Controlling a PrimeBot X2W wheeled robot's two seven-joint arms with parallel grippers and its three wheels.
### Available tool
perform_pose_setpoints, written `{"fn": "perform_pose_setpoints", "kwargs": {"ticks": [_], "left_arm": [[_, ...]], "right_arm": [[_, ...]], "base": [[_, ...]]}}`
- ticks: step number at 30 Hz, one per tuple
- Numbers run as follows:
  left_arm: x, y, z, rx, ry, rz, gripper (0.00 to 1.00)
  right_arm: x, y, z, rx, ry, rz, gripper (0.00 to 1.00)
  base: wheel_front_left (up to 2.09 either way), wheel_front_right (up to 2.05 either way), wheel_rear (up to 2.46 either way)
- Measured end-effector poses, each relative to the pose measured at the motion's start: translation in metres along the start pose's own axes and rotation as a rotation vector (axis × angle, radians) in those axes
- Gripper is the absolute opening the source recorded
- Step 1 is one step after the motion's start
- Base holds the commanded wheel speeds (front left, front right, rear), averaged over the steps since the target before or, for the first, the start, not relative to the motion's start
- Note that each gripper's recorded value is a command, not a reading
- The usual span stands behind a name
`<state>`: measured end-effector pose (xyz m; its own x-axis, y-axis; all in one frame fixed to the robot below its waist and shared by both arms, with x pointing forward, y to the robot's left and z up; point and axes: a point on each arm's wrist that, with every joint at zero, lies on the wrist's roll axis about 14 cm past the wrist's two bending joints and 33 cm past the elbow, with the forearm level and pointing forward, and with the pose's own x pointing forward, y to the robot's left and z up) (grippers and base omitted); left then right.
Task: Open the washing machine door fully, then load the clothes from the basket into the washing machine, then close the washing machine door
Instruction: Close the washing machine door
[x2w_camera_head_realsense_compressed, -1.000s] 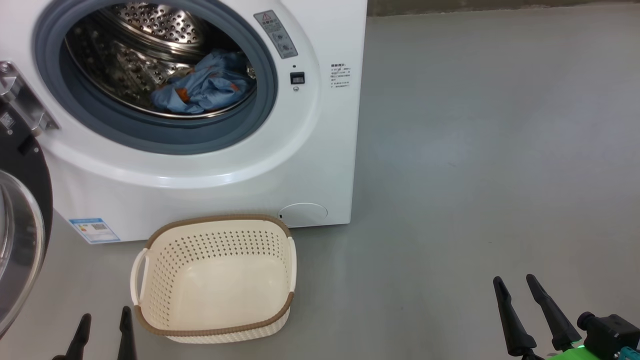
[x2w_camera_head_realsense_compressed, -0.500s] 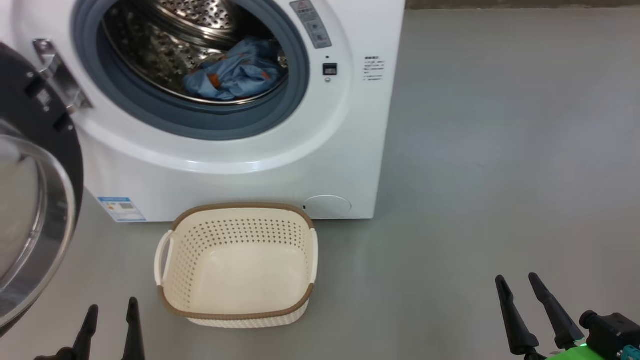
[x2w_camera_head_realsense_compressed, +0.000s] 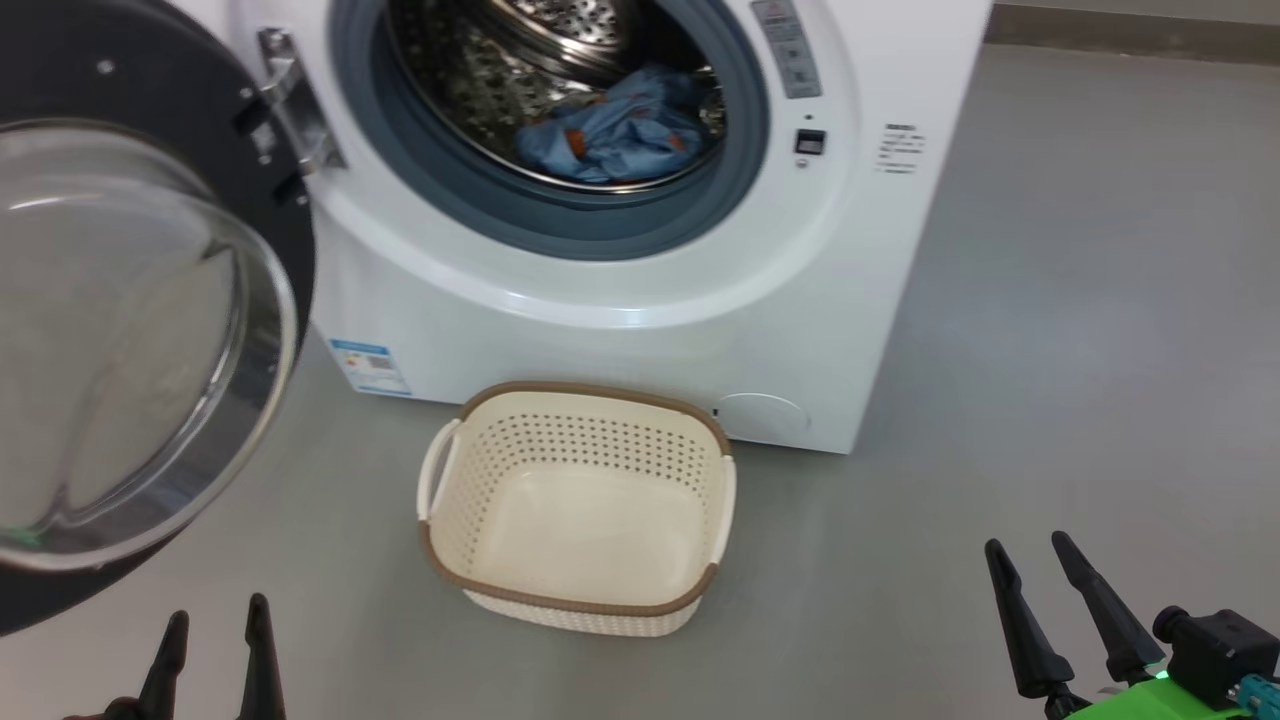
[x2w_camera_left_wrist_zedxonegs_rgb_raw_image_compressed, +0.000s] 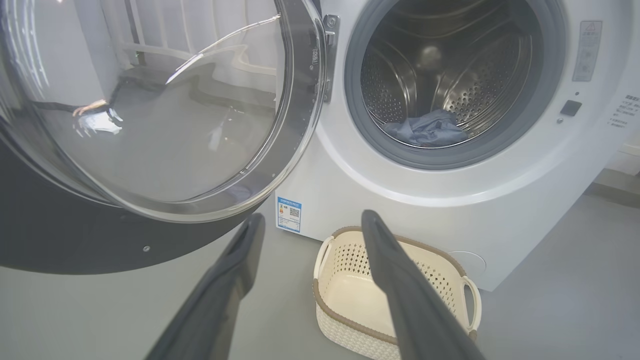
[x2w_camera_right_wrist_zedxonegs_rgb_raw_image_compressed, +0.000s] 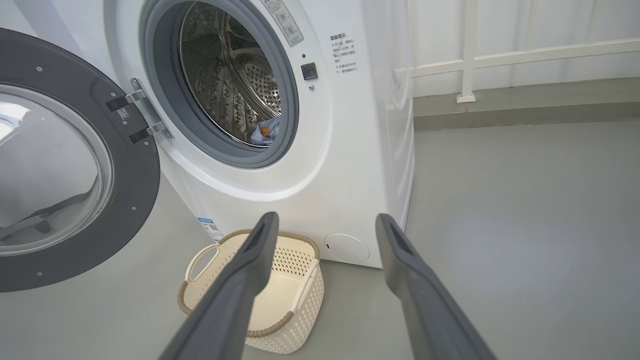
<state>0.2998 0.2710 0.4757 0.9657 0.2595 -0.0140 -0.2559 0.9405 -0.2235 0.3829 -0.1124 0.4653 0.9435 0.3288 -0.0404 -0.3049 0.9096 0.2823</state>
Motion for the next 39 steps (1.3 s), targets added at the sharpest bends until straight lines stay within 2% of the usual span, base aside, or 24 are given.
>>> {"fn": "perform_pose_setpoints", "kwargs": {"ticks": [15,27,39], "left_arm": [[-0.047,0.057,0.018,-0.009,-0.061,0.204,1.00],[-0.089,0.097,0.031,-0.023,-0.113,0.359,1.00],[-0.098,0.106,0.031,-0.044,-0.118,0.403,1.00]], "right_arm": [[0.040,0.072,-0.015,-0.013,0.052,0.240,1.00],[0.055,0.127,-0.027,-0.021,0.093,0.415,1.00],[0.063,0.141,-0.034,-0.016,0.116,0.466,1.00]], "base": [[0.00,0.00,0.00],[0.00,0.00,0.00],[0.00,0.00,0.00]]}}
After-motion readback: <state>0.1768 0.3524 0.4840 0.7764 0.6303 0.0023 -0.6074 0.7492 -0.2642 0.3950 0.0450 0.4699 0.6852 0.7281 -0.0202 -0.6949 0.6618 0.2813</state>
